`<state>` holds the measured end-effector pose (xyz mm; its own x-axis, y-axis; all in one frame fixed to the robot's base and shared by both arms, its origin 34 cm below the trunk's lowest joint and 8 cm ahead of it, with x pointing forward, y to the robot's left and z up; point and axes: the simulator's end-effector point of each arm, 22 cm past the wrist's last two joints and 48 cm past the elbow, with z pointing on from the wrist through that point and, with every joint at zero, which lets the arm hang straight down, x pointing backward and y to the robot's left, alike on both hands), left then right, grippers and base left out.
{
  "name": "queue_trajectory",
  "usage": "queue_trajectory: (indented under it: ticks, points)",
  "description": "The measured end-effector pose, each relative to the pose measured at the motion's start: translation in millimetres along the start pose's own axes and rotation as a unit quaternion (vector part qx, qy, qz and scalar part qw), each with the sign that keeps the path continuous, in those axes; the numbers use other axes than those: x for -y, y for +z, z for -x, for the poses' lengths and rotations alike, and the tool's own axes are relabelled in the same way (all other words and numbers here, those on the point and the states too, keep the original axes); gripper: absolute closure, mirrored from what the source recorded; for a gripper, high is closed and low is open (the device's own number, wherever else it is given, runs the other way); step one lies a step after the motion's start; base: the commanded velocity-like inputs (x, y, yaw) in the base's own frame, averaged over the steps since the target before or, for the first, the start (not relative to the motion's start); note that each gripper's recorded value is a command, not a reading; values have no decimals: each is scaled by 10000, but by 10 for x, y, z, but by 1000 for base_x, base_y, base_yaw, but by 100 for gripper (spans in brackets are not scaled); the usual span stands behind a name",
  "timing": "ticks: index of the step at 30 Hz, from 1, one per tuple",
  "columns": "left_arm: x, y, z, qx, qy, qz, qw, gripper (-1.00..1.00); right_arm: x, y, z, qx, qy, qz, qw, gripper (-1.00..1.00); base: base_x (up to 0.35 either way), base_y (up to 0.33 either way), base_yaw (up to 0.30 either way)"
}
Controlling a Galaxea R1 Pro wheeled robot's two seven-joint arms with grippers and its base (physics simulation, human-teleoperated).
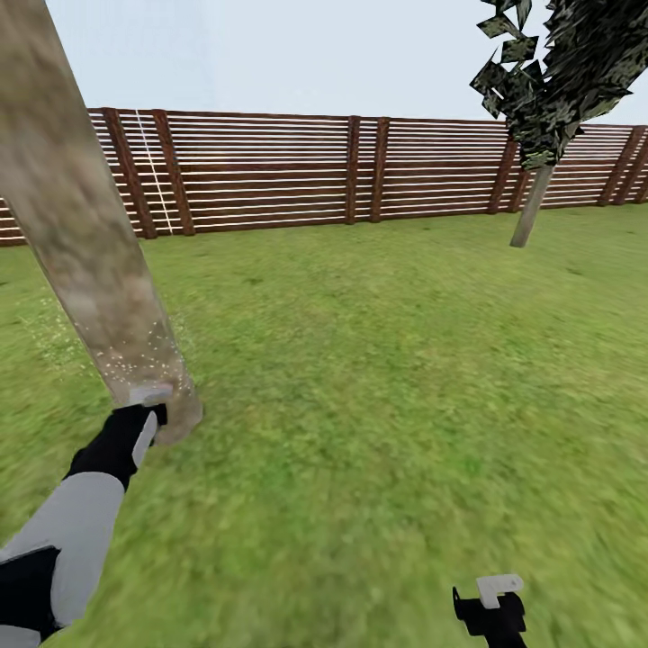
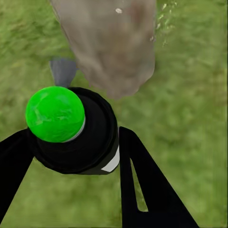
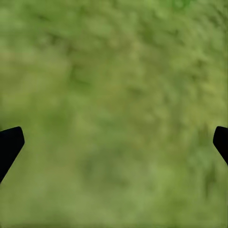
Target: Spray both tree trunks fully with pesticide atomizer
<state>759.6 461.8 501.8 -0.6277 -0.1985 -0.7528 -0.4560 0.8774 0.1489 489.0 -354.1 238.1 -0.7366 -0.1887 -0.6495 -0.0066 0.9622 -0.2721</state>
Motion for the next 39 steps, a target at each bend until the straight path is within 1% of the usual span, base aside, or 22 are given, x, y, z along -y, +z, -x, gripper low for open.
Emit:
queue_trajectory:
  ticks: [1, 3, 4, 5, 6, 7, 9, 10, 11, 13, 14, 18, 19, 20, 21, 24, 27, 33, 36, 39]
  points:
    - [36, -28, 117, 1, 14, -17, 10000, 100, -1, 0, 1, 0, -1, 1, 10000, -100, 0, 0, 0]
    - [-25, -33, 181, -87, 13, -7, 10000, 100, -2, 1, 1, 1, -2, 2, 10000, -100, 0, 0, 0]
    - [-107, -27, 262, -74, 7, -40, 10000, 100, -2, 1, 2, 2, -2, 2, 10000, -100, 0, 0, 0]
    - [-299, 8, 380, -30, -50, -185, 9998, 100, -2, 1, 1, 2, 0, 2, 10000, -100, 0, 0, 0]
    - [-523, 30, 458, 9, 17, -139, 9999, 100, -4, 1, 2, 4, -3, 4, 10000, -100, 0, 0, 0]
    - [-559, 36, 478, 19, -5, -177, 9998, 100, -2, 1, 2, 3, -1, 2, 10000, -100, 0, 0, 0]
    - [-532, 25, 498, 9, 7, -229, 9997, 100, -2, 1, 1, 3, -1, 2, 10000, -100, 0, 0, 0]
    - [-448, -42, 657, 42, -48, -308, 9995, 100, -1, 0, 1, 2, 0, 1, 10000, -100, 0, 0, 0]
    - [-382, -101, 757, 3, -64, -358, 9993, 100, -1, 0, 1, 0, -1, 1, 10000, -100, 0, 0, 0]
    - [-370, -170, 886, 41, -67, -362, 9993, 100, -2, 1, 0, -2, -2, 2, 10000, -100, 0, 0, 0]
    - [-409, -188, 936, 76, -61, -329, 9994, 100, -2, 1, -1, -2, -2, 2, 10000, -100, 0, 0, 0]
    - [-730, -179, 998, 105, -78, -107, 9999, 100, -3, 1, -2, -4, -3, 3, 10000, -100, 0, 0, 0]
    - [-869, -171, 1014, 116, -75, -15, 9999, 100, -3, 1, -1, -3, -3, 3, 10000, -100, 0, 0, 0]
    - [-1114, -163, 1050, 140, -107, 128, 9998, 100, -3, 1, 0, -3, -3, 3, 10000, -100, 0, 0, 0]
    - [-1250, -162, 1067, 153, -99, 220, 9996, 100, -3, 1, 0, -2, -3, 3, 10000, -100, 0, 0, 0]
    - [-1394, -160, 1076, 166, -100, 315, 9993, 100, -3, 1, -1, -2, -2, 2, 10000, -100, 0, 0, 0]
    - [-1409, -150, 1063, 197, -89, 321, 9993, 100, -3, 0, -3, -4, -2, 3, 10000, -100, 47, 5, 0]
    - [-1434, -153, 1063, 206, -68, 353, 9991, 100, -5, -2, -2, -2, -5, 7, 10000, -100, 283, 126, 0]
    - [-1516, -120, 949, 136, -32, 432, 9990, 100, -4, 0, -4, -4, -5, 5, 10000, -100, 40, 24, 0]
    - [-1547, -110, 909, 111, -13, 462, 9989, 100, -4, 1, -4, -6, -6, 5, 10000, -100, -94, 17, 0]
